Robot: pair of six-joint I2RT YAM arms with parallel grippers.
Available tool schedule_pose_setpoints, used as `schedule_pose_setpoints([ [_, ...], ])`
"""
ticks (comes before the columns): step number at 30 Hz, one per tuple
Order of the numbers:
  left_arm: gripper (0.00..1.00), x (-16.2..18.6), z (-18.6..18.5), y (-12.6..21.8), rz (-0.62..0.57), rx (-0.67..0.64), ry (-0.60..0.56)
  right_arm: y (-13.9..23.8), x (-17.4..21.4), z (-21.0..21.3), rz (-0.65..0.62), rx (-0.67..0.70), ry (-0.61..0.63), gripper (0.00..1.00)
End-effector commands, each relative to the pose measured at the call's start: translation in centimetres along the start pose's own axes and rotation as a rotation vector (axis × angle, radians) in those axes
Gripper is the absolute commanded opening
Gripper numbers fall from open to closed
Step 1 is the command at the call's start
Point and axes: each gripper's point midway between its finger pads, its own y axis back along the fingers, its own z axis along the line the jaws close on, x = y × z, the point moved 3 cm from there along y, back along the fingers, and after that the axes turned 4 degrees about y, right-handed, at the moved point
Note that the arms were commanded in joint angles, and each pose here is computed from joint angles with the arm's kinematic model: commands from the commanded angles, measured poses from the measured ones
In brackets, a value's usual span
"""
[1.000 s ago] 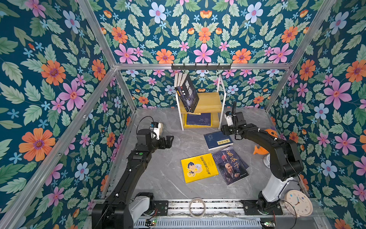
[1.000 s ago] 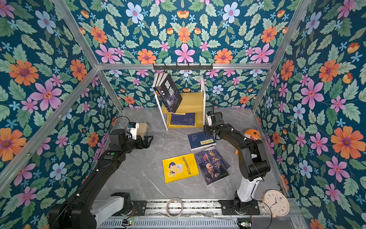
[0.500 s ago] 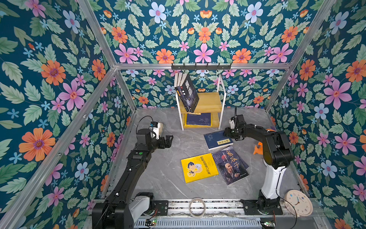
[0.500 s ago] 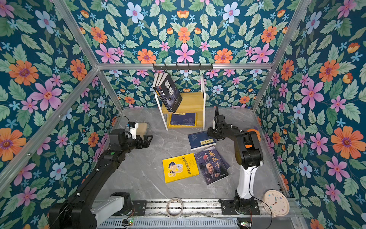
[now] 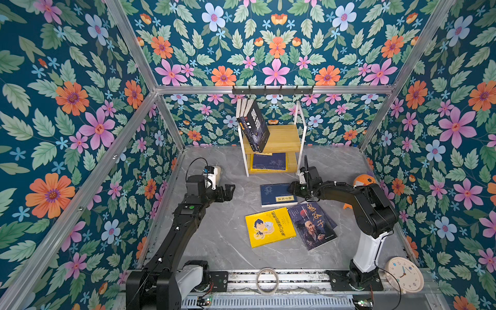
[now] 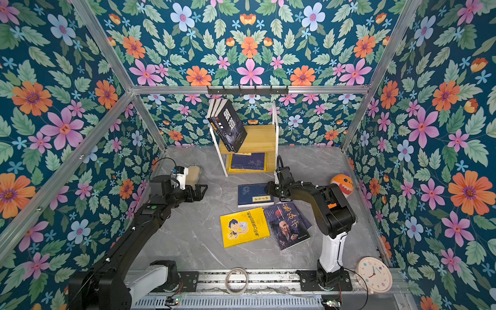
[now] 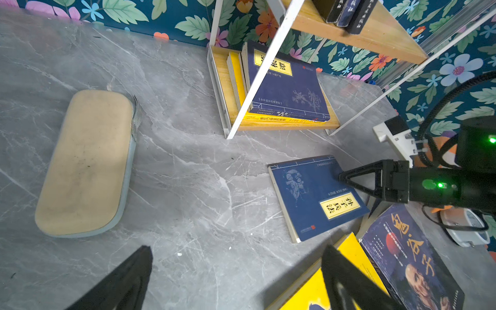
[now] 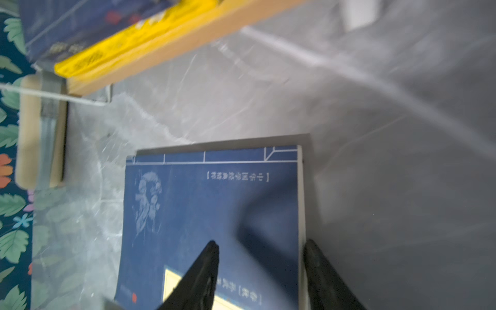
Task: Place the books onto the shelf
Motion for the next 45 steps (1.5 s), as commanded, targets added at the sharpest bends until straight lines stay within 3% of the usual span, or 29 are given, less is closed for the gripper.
schedule_pose_setpoints([
  [1, 1.00, 0.0, 0.0, -0.2, -0.011, 0.006, 0.014, -1.2, 1.5, 1.7, 0.001, 0.006, -0.050, 0.52],
  [8, 1.00, 1.0, 1.1, -0.8, 0.004, -0.036, 0.082, -4.6, 4.3, 7.0, 0.043, -0.087, -0.013, 0.51],
  [15, 1.00, 2.7, 3.2, -2.7, 0.060, -0.113, 0.148, -6.1, 5.6, 9.5, 0.069, -0.139, -0.005, 0.50],
  [20, 0.99, 4.6, 5.7, -4.2, 0.146, -0.171, 0.305, -4.1, 5.0, 9.5, 0.032, -0.111, -0.010, 0.50],
  [28, 0.89, 7.6, 5.6, -6.5, 0.267, -0.111, 0.407, -3.4, 5.8, 8.7, 0.057, -0.084, -0.073, 0.51],
  [37, 0.68, 10.7, 5.5, -8.1, 0.370, -0.132, 0.439, -5.1, 6.7, 9.9, 0.158, -0.116, -0.170, 0.50],
  [41, 0.42, 11.5, 5.6, -8.3, 0.390, -0.139, 0.455, -4.7, 6.2, 10.7, 0.145, -0.152, -0.194, 0.50],
  [45, 0.27, 12.1, 5.7, -8.5, 0.405, -0.151, 0.463, -4.1, 5.5, 12.2, 0.150, -0.209, -0.201, 0.50],
])
